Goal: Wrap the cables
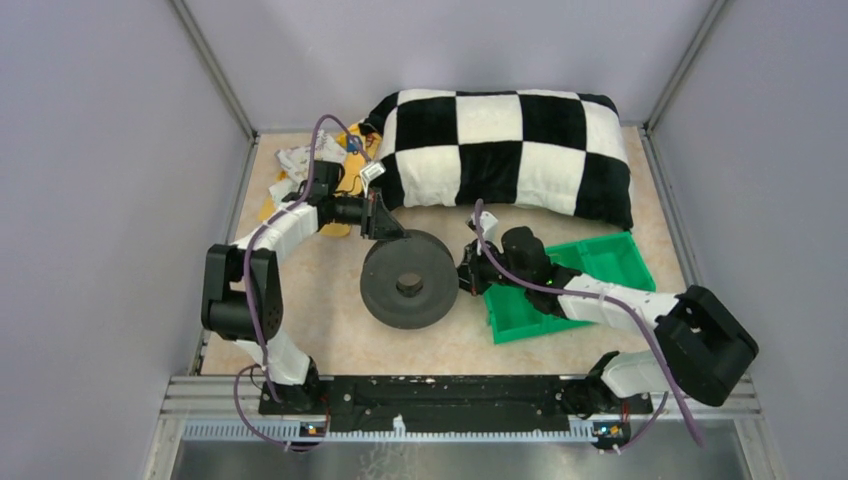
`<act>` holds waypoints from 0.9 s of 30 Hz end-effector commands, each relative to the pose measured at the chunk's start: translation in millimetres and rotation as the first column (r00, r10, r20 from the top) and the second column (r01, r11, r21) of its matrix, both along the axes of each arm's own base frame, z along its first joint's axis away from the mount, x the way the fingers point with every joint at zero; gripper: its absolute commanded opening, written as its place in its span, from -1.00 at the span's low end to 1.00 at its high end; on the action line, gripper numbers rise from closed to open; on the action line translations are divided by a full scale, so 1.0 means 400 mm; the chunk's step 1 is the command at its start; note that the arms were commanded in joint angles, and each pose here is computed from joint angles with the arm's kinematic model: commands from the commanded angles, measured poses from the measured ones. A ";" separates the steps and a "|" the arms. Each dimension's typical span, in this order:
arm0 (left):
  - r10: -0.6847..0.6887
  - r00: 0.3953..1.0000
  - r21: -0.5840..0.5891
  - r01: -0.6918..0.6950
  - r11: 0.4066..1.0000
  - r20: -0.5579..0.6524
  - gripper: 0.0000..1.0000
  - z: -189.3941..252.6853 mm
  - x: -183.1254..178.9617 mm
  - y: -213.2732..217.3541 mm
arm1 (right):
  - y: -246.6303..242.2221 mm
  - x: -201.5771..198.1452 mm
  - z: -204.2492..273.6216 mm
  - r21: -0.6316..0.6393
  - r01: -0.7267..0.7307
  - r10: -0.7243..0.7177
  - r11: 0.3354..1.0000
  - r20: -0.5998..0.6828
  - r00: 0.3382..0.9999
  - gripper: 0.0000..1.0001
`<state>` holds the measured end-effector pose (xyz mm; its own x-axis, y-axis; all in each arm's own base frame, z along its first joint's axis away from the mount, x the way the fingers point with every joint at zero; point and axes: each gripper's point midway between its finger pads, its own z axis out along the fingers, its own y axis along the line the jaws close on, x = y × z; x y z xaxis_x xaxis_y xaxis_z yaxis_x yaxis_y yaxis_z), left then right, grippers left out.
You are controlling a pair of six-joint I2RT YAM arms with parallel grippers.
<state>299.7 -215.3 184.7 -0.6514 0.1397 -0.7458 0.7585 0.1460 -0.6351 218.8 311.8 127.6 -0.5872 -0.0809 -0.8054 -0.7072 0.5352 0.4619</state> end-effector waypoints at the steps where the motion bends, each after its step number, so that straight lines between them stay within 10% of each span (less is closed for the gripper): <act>1: 0.021 1.000 -0.011 -0.021 1.000 0.022 -1.00 -0.033 0.051 0.006 | 0.080 -0.034 0.084 0.156 -0.153 0.148 0.976 0.047 0.988 -1.00; 27: 0.204 0.958 0.032 -0.201 0.979 -0.204 -1.00 -0.246 0.243 0.175 | 0.234 0.056 -0.063 0.338 -0.185 0.234 0.923 -0.110 0.966 -1.00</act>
